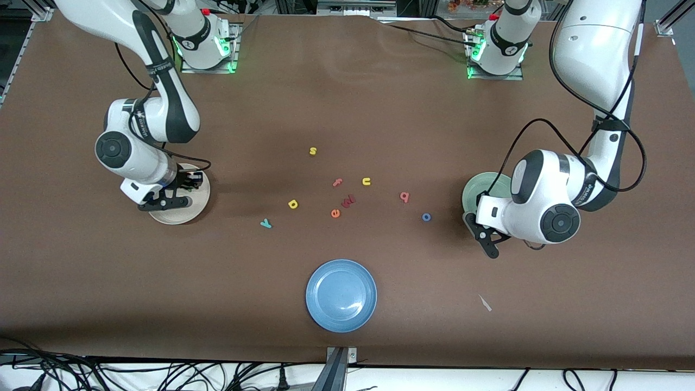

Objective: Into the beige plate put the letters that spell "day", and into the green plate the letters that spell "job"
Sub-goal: 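Place d on cream plate with the right gripper while the left gripper places l, then grip the teal y with the right gripper while the left gripper grips blue o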

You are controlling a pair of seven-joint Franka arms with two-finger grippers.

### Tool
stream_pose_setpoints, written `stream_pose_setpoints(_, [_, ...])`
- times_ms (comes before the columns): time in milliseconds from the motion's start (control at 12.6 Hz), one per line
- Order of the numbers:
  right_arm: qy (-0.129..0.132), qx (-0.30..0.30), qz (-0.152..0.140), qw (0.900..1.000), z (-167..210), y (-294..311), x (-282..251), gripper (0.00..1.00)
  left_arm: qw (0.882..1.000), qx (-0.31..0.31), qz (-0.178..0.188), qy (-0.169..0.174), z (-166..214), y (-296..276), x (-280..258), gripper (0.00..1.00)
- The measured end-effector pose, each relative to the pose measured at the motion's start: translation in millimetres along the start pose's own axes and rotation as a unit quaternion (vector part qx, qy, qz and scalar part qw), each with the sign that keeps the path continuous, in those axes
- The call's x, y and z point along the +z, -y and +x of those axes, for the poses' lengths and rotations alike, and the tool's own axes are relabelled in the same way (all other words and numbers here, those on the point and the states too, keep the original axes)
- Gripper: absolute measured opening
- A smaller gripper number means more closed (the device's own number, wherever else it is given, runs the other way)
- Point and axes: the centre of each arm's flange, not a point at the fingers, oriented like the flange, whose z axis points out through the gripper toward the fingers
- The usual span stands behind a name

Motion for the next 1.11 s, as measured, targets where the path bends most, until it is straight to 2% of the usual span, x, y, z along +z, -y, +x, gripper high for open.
stream_pose_setpoints(79, [0.003, 0.006, 0.002, 1.0, 0.0, -4.3, 4.1, 0.31, 1.0, -0.015, 0.004, 0.023, -4.8, -2.5, 12.7, 0.11])
stream_pose_setpoints(238, [0.004, 0.01, 0.005, 1.0, 2.7, -5.5, 2.6, 0.52, 0.998, -0.034, 0.015, 0.055, -11.5, -10.7, 31.4, 0.11])
stream_pose_setpoints(397, [0.014, 0.03, 0.016, 0.999, 9.9, 4.4, -11.6, 0.74, 0.998, -0.041, 0.021, 0.054, -16.7, -14.2, 45.4, 0.11])
stream_pose_setpoints(556, [0.016, 0.091, 0.033, 0.995, 20.8, 33.3, -29.9, 0.95, 0.998, -0.047, 0.031, 0.04, -24.8, -12.0, 69.6, 0.11])
stream_pose_setpoints(636, [0.013, 0.126, 0.039, 0.991, 26.0, 52.8, -35.4, 1.0, 0.998, -0.05, 0.033, 0.036, -30.5, -10.0, 83.0, 0.11])
stream_pose_setpoints(795, [0.014, 0.193, 0.045, 0.98, 35.2, 92.7, -35.2, 1.0, 0.997, -0.054, 0.033, 0.033, -39.1, -8.6, 100.4, 0.11])
stream_pose_setpoints(874, [0.016, 0.214, 0.046, 0.976, 39.8, 111.0, -32.0, 1.0, 0.997, -0.054, 0.035, 0.031, -39.9, -9.2, 97.8, 0.17])
stream_pose_setpoints(954, [0.016, 0.219, 0.047, 0.975, 45.2, 124.7, -28.4, 1.0, 0.997, -0.054, 0.037, 0.028, -40.0, -10.1, 93.6, 0.28])
stream_pose_setpoints(1113, [0.014, 0.181, 0.046, 0.982, 58.7, 145.4, -20.4, 1.0, 0.997, -0.057, 0.045, 0.02, -40.3, -12.4, 80.2, 0.48])
